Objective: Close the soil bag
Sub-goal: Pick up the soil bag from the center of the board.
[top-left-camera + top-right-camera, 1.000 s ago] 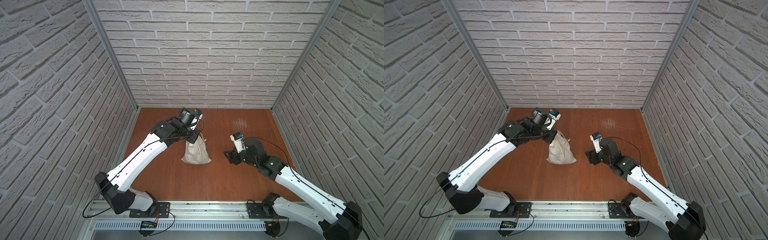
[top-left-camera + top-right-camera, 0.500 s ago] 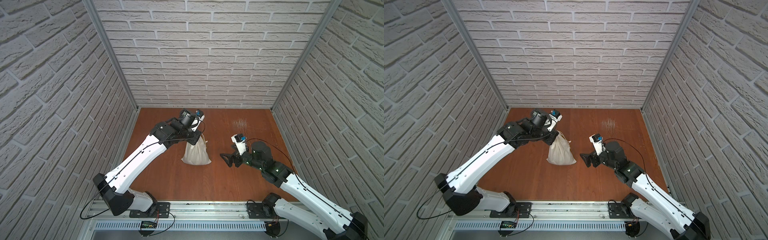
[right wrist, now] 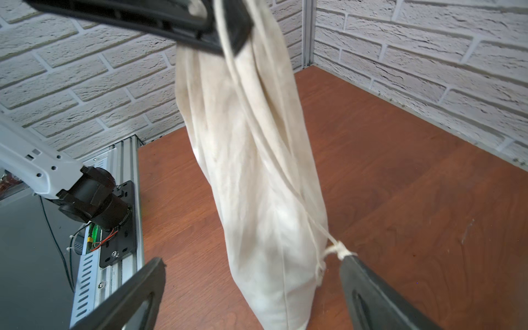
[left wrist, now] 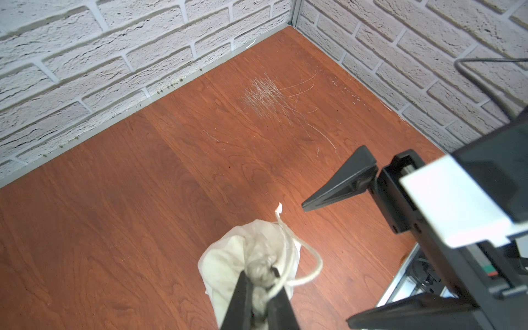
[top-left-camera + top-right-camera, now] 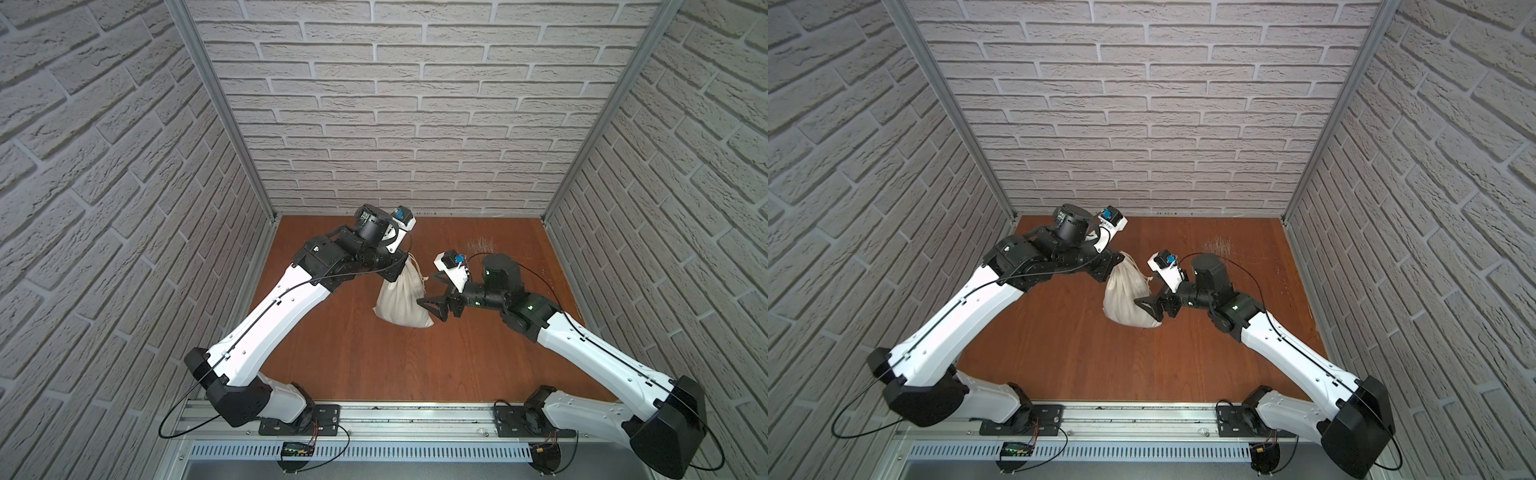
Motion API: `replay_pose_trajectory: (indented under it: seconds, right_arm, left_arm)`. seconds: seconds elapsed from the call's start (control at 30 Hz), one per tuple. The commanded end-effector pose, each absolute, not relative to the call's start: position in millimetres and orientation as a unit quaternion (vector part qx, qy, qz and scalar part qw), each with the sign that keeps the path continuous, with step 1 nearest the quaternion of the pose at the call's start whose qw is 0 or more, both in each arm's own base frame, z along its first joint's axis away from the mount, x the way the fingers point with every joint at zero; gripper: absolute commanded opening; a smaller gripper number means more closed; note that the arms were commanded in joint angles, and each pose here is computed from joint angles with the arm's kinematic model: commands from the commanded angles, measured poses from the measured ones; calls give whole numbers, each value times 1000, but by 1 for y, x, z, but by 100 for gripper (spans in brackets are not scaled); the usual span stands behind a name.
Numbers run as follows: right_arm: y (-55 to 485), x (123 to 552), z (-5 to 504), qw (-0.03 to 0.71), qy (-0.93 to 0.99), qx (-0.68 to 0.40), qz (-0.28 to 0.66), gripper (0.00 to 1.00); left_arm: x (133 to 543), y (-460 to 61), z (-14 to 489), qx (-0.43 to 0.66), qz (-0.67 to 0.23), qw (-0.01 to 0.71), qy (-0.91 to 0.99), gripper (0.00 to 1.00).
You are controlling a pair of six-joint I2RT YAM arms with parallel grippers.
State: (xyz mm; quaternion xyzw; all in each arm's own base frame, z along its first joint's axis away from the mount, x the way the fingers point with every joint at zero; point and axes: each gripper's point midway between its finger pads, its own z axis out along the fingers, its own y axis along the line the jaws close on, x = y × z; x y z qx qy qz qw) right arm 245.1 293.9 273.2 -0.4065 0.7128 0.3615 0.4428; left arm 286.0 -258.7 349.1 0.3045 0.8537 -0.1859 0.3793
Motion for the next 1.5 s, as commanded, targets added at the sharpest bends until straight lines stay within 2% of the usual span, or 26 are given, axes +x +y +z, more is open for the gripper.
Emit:
replay_pose_trajectory:
  seconds: [0.0,0.3,0.6,0.7,0.83,0.97,1.0,1.07,1.17,1.23,1.47]
  right_arm:
    - [306,246,299,464,670,-438,379,98]
    - [321,263,296,454,673,-443,380,98]
    - [329,261,279,440,675,-436,402,98]
    - [328,260,271,435,678,-432,406,89]
    - [332,259,263,423,680,-428,419,69]
    - [335,262,262,431,676,-421,423,58]
    - [335,262,263,434,676,-419,423,50]
    - [333,265,262,439,680,-414,416,27]
    - [330,269,261,450,687,-405,403,7]
    - [327,270,260,458,690,-399,394,3]
    - [312,269,272,512,675,-371,382,3]
  left_arm:
    - [292,-277,389,305,-224,434,817,0]
    - [293,-294,396,316,-235,433,811,0]
    - [295,-304,410,310,-251,445,802,0]
    - [296,-304,416,306,-253,452,799,0]
    - [295,-304,419,303,-257,455,797,0]
    - [295,-302,421,300,-257,457,797,0]
    - [294,-302,421,300,-256,457,798,0]
    - [294,-300,419,299,-251,457,799,0]
    - [295,-298,419,296,-248,459,800,0]
    - [294,-296,419,294,-246,462,800,0]
    - [313,-264,399,241,-173,473,830,0]
